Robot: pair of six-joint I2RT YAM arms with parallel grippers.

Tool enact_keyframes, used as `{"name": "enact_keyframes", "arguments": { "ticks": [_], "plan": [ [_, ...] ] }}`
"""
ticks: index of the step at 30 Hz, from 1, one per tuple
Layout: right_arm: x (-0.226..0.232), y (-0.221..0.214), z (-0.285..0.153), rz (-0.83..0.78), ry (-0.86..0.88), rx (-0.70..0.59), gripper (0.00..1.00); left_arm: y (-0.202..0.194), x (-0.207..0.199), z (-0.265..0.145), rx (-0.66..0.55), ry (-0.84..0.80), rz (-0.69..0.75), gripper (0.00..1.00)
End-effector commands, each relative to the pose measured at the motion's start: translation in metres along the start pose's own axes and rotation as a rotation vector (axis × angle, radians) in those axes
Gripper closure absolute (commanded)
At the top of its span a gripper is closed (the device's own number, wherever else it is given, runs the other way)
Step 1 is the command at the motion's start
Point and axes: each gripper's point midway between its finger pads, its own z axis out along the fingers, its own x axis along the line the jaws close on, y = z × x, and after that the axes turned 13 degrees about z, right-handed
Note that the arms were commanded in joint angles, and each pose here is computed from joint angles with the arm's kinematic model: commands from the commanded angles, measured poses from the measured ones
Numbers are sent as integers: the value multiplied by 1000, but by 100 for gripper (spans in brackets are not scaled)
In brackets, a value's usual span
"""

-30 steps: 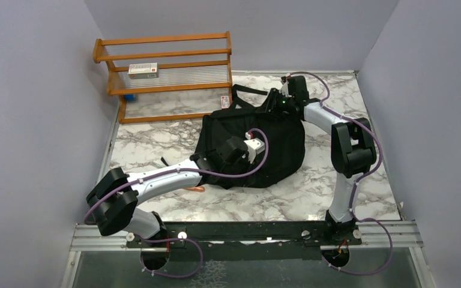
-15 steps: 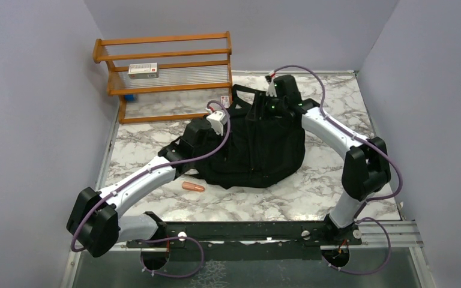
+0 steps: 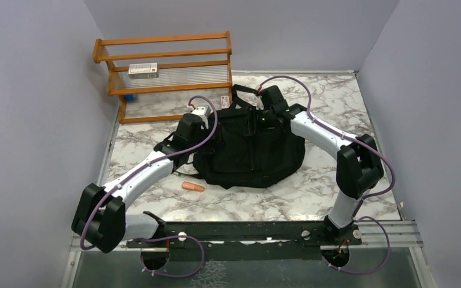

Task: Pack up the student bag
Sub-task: Adjust the student bag at the center of the board.

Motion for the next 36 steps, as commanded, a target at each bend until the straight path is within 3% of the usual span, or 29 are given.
{"name": "enact_keyframes", "arguments": {
  "ticks": [1, 5, 12, 18, 23, 29, 36],
  "plan": [
    [-16, -13, 9, -2, -52, 40, 47, -15, 4, 18, 68, 2, 5, 12],
    [-15, -15, 10, 3, -45, 46, 58, -18, 1, 30, 94, -17, 11, 13],
    [-15, -15, 10, 13, -41, 40, 82, -32, 6, 47, 168, -9, 32, 26],
    [-4, -14, 7, 27, 14, 26, 95, -37, 1, 55, 189, -41, 28, 55],
    [11, -2, -6, 26, 67, -21, 100, -27, -2, 49, 163, -53, 33, 98],
    [36, 31, -41, 14, 138, -129, 100, 31, -17, 25, 50, -87, 67, 100],
    [60, 85, -96, 41, 233, -253, 99, 137, -46, -17, -116, -145, 123, 100]
  ]
}}
